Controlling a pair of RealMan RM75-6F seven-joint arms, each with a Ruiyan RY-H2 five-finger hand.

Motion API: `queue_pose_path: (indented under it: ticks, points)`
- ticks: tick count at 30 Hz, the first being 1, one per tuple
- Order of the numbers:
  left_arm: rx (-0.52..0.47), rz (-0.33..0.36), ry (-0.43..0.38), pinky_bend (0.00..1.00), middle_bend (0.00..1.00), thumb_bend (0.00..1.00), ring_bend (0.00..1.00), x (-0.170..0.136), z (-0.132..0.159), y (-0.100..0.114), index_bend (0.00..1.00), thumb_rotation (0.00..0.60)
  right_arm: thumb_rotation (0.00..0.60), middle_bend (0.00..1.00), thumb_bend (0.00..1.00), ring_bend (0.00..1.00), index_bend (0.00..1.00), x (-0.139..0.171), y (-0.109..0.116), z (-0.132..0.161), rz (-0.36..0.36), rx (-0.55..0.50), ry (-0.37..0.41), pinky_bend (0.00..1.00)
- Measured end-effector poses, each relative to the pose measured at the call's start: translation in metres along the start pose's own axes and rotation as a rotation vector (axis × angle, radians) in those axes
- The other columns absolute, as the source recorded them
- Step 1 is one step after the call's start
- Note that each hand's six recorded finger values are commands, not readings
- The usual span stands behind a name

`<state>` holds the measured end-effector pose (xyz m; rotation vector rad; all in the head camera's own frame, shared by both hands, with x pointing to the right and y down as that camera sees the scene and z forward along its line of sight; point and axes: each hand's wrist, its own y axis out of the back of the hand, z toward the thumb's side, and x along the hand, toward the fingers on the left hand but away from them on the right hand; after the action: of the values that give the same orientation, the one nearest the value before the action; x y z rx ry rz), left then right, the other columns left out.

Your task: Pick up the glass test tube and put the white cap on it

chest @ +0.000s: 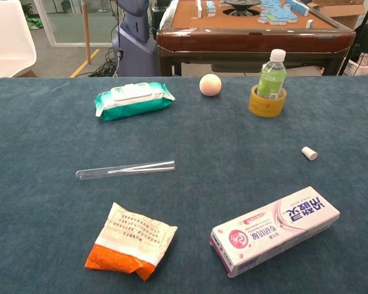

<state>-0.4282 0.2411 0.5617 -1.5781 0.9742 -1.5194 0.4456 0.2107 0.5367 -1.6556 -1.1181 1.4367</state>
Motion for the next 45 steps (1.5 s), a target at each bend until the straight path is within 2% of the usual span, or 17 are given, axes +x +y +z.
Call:
queue_pose_path:
  ticks: [9,12,15,18,20,23,26,30,35,40,45]
  points:
    - [-0.001,-0.004,0.007,0.35,0.21,0.19,0.26,0.0,-0.003,-0.001,0.23,0.6,0.6,0.37,0.24,0.31,0.29,-0.006,-0.004,0.003,0.013,0.014,0.004,0.34]
    - [-0.003,-0.004,0.016,0.35,0.21,0.19,0.26,0.0,-0.005,-0.001,0.23,0.6,0.6,0.44,0.24,0.33,0.29,-0.01,-0.005,0.006,0.02,0.026,0.008,0.34]
    - [-0.003,0.0,0.022,0.35,0.21,0.19,0.26,0.0,-0.007,-0.001,0.23,0.6,0.6,0.51,0.24,0.41,0.29,-0.016,-0.005,0.008,0.03,0.05,0.012,0.34]
    - [-0.004,0.001,0.024,0.35,0.2,0.19,0.26,0.0,-0.008,0.0,0.23,0.6,0.6,0.63,0.24,0.56,0.29,-0.024,-0.007,0.014,0.05,0.084,0.023,0.47]
    - [-0.004,0.002,0.024,0.35,0.21,0.19,0.26,0.0,-0.008,0.0,0.23,0.6,0.6,0.71,0.24,0.69,0.29,-0.03,-0.01,0.018,0.074,0.104,0.029,0.64]
    - [-0.004,0.004,0.026,0.35,0.21,0.19,0.26,-0.001,-0.009,0.001,0.23,0.6,0.6,0.84,0.25,0.89,0.29,-0.039,-0.017,0.024,0.127,0.134,0.038,0.83]
    - [-0.004,0.003,0.027,0.35,0.21,0.19,0.26,-0.001,-0.009,0.001,0.23,0.6,0.6,0.96,0.37,0.99,0.29,-0.049,-0.026,0.031,0.193,0.156,0.05,0.97]
    - [-0.003,0.001,0.027,0.35,0.2,0.19,0.26,-0.001,-0.008,0.0,0.23,0.6,0.6,1.0,0.58,1.0,0.29,-0.067,-0.04,0.044,0.274,0.173,0.074,1.0]
    - [-0.002,0.002,0.032,0.35,0.21,0.19,0.26,-0.002,-0.009,0.0,0.23,0.6,0.6,1.0,0.7,1.0,0.28,-0.087,-0.061,0.06,0.368,0.193,0.095,1.0]
    - [-0.001,0.002,0.039,0.35,0.21,0.19,0.26,-0.003,-0.01,0.0,0.23,0.6,0.6,1.0,0.74,1.0,0.26,-0.1,-0.086,0.073,0.463,0.205,0.109,1.0]
    - [-0.001,0.0,0.041,0.35,0.2,0.19,0.26,-0.004,-0.011,0.0,0.23,0.6,0.6,1.0,0.74,1.0,0.26,-0.111,-0.109,0.082,0.522,0.207,0.111,1.0]
